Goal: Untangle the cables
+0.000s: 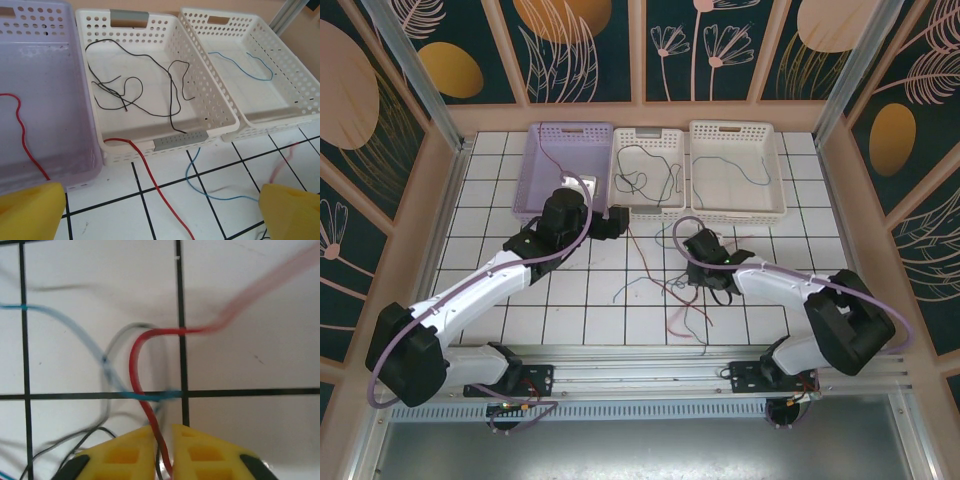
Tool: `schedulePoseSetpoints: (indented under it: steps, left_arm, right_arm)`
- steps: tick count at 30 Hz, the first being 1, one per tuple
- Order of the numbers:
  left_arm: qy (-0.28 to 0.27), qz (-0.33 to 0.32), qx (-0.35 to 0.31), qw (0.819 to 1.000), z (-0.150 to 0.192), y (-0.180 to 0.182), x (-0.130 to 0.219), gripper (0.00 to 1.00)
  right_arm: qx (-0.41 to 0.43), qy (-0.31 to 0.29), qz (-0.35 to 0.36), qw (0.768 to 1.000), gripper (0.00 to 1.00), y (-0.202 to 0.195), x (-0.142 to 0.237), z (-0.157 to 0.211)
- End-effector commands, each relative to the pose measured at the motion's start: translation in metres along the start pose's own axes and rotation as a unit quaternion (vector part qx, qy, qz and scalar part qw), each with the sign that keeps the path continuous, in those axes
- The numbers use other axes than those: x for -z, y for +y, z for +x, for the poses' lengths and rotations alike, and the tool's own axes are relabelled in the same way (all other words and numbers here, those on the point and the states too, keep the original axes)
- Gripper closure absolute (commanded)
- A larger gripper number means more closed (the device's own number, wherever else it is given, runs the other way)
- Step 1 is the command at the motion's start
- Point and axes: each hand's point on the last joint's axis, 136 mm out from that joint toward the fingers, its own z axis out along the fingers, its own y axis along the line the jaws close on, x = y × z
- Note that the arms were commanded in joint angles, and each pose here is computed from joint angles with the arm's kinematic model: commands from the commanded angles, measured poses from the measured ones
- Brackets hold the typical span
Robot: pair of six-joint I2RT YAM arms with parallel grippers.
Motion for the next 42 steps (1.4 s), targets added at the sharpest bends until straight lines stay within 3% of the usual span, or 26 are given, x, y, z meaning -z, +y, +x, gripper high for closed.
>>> schedulePoseSetpoints:
  steps: [1,9,18,26,33,37,39,42]
  left_arm:
    - [-0.010,0.011,0.010,1.000,-0.010,-0.006,0.002,0.02]
    - [0.010,0.061,0.008,0.998,-0.007,-0.025,0.002,0.01]
    - [0.040,0.174,0.003,0.984,0.002,-0.067,0.009,0.02]
    - [0.053,0.283,-0.002,0.958,0.008,-0.103,0.027,0.14]
    - [0.054,0.345,0.006,0.937,0.007,-0.121,0.040,0.18]
    - [0.061,0.391,0.009,0.918,0.008,-0.134,0.050,0.40]
    - [0.063,0.403,0.010,0.913,0.008,-0.137,0.054,0.45]
    - [0.060,0.416,0.009,0.907,0.006,-0.140,0.058,0.64]
  right_arm:
    - [0.003,-0.024,-0.024,0.999,0.99,0.015,0.007,-0.017]
    - [0.044,-0.121,-0.135,0.982,1.00,0.066,0.085,-0.058]
    - [0.113,-0.182,-0.322,0.922,1.00,0.120,0.174,-0.072]
    - [0.168,-0.194,-0.424,0.868,1.00,0.145,0.216,-0.062]
    - [0.184,-0.185,-0.451,0.854,1.00,0.148,0.220,-0.057]
    - [0.181,-0.177,-0.446,0.859,1.00,0.147,0.214,-0.057]
    - [0.180,-0.175,-0.443,0.860,1.00,0.146,0.212,-0.057]
    - [0.178,-0.170,-0.444,0.862,1.00,0.145,0.209,-0.056]
